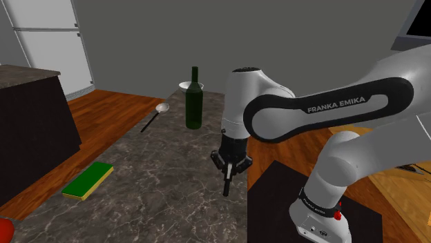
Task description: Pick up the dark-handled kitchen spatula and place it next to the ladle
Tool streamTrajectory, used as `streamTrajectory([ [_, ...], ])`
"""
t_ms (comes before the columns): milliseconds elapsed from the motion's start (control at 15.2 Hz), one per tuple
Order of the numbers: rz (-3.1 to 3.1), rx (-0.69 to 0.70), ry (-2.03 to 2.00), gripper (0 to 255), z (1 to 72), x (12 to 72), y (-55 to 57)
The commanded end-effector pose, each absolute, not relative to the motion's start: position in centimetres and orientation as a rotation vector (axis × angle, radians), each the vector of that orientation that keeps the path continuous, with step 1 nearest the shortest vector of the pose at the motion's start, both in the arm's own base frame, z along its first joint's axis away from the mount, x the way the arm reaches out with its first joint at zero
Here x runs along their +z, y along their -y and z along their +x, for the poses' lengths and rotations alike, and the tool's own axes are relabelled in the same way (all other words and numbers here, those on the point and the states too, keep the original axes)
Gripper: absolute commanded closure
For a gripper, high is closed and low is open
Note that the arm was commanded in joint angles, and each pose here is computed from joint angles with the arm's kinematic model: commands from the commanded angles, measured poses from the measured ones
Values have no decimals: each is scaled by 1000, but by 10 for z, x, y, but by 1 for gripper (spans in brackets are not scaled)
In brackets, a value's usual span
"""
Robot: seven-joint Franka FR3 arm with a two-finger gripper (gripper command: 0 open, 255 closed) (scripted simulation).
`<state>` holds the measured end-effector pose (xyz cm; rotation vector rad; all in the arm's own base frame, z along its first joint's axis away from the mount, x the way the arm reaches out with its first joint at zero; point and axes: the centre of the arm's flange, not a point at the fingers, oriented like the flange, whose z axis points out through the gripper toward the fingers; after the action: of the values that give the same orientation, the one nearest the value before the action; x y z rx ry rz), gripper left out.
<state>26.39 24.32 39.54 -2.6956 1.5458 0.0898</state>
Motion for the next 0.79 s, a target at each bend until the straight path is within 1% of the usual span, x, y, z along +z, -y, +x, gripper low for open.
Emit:
streamTrajectory([
  [0,-2696,90,-1546,255,264,407,-243],
  [528,-2696,90,-1546,255,264,449,-243],
  [726,-2696,90,-1546,255,303,449,-240],
])
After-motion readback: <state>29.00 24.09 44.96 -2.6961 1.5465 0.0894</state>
